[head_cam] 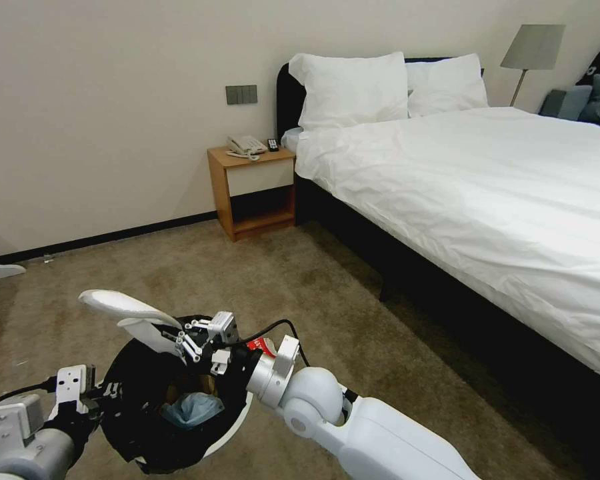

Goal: Pick up the trash bin, then pick up the garbage from the floor and place it into the trash bin.

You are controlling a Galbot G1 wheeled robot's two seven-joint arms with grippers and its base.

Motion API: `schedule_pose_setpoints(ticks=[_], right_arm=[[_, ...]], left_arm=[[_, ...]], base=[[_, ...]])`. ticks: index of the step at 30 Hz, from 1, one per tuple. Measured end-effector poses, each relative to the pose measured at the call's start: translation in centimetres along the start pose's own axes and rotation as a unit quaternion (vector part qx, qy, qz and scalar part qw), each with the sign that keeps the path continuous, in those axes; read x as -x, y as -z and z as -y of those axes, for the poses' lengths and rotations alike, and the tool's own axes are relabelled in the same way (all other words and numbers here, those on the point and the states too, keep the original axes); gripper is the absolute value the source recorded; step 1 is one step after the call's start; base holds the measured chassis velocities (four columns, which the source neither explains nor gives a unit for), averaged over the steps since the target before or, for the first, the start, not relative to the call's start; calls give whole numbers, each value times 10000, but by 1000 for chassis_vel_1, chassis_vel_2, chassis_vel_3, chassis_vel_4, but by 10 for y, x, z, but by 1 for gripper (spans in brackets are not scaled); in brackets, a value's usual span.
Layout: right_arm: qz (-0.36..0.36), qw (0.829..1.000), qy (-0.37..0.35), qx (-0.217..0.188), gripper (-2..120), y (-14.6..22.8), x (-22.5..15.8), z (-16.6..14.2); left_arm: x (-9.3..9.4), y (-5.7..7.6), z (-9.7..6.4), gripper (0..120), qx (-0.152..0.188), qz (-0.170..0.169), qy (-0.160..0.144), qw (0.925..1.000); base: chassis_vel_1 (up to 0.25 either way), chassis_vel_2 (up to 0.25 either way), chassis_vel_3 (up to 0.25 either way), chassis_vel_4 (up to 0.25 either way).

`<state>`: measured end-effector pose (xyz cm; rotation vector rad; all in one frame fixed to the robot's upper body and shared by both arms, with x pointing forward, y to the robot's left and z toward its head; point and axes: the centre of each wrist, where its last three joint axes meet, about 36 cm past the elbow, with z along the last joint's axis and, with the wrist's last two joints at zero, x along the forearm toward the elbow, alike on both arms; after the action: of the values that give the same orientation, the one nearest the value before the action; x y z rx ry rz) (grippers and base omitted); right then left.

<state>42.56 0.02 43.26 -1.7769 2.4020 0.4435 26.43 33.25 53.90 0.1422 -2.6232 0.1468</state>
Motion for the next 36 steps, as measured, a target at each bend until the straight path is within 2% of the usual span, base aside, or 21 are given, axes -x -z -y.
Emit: schedule_pose_setpoints(ticks=[14, 26, 27, 28, 33, 35, 36], right_arm=[[-88, 9999, 63, 59, 1, -8, -4, -7], [-267, 9995, -150, 21, 1, -25, -12, -1], [-290, 9994, -192, 5, 2, -26, -12, 0], [-344, 9991, -259, -45, 10, -28, -12, 3], [-435, 9983, -365, -104, 22, -32, -14, 7], [-495, 9978, -434, -108, 35, -33, -17, 8], [-510, 9977, -443, -106, 37, -34, -17, 8]], left_arm=[[0, 1, -1, 3, -7, 10, 4, 10000], [-4, 2, 1, 3, -21, 31, -48, 10000], [-5, 2, 2, 3, -33, 23, -50, 10000], [-6, 2, 2, 3, -52, 10, -60, 10000], [-8, 2, 2, 3, -66, -15, -56, 10000], [-9, 1, 2, 3, -66, -40, -45, 10000], [-9, 1, 2, 3, -66, -47, -48, 10000]], base=[[0, 0, 0, 0], [0, 0, 0, 0], [0, 0, 0, 0], [0, 0, 0, 0], [0, 0, 0, 0], [0, 0, 0, 0], [0, 0, 0, 0]])
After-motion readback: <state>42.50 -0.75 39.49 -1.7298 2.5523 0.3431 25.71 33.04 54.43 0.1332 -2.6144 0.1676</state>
